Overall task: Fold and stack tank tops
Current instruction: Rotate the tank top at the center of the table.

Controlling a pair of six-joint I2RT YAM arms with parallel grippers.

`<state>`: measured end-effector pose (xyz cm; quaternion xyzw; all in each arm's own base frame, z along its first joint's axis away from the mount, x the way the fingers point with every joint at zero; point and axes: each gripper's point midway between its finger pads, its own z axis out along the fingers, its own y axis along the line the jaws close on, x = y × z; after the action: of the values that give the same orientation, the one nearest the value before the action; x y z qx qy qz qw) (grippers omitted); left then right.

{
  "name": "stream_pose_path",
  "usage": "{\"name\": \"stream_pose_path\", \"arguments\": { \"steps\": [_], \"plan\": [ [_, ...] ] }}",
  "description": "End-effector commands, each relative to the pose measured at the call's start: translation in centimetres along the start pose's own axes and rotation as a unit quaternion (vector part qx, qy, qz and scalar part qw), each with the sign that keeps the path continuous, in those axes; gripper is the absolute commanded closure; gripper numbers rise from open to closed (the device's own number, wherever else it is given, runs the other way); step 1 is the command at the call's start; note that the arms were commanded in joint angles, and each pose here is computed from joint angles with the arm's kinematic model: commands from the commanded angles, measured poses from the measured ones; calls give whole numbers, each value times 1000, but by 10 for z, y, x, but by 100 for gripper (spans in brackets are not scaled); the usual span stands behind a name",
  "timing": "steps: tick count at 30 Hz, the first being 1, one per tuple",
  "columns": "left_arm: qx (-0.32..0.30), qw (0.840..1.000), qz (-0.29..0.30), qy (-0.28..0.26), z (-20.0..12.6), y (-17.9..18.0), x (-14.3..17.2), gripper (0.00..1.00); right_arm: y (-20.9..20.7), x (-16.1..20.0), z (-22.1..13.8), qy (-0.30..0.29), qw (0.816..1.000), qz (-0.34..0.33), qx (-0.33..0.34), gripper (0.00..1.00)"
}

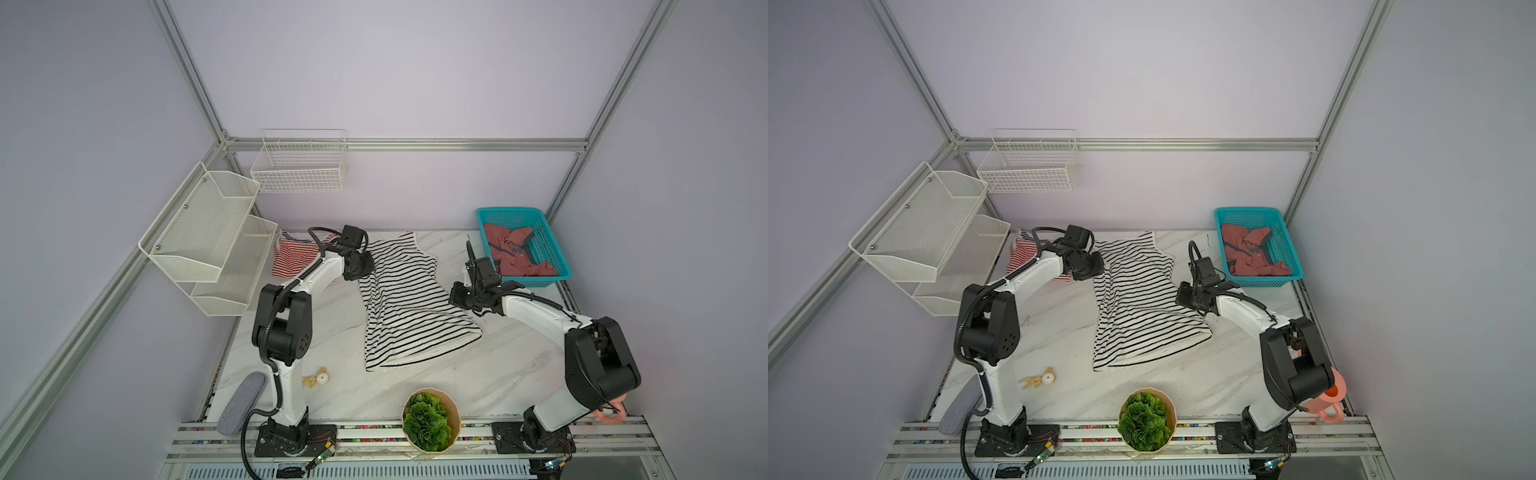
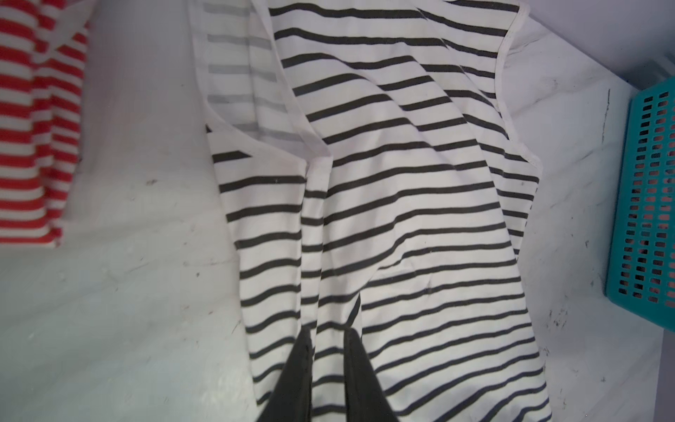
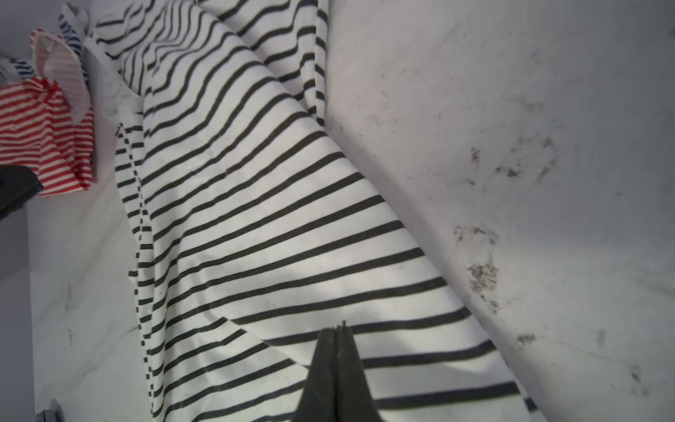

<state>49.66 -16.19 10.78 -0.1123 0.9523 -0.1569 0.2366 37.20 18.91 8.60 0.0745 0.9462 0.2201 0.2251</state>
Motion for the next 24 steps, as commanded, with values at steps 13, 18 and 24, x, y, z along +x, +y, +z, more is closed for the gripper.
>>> {"name": "stream_pose_path", "arguments": {
  "steps": [13,18,24],
  "plan": [
    [-27,998,46,-30,43,-10,-69,65,16,-7,37,11,999,-9,-33,92],
    [-41,998,51,-17,50,-5,-66,65,13,-4,40,19,999,-11,-29,92],
    [-53,997,56,-2,58,2,-57,67,14,-3,43,22,999,-12,-31,92]
  ]
}}
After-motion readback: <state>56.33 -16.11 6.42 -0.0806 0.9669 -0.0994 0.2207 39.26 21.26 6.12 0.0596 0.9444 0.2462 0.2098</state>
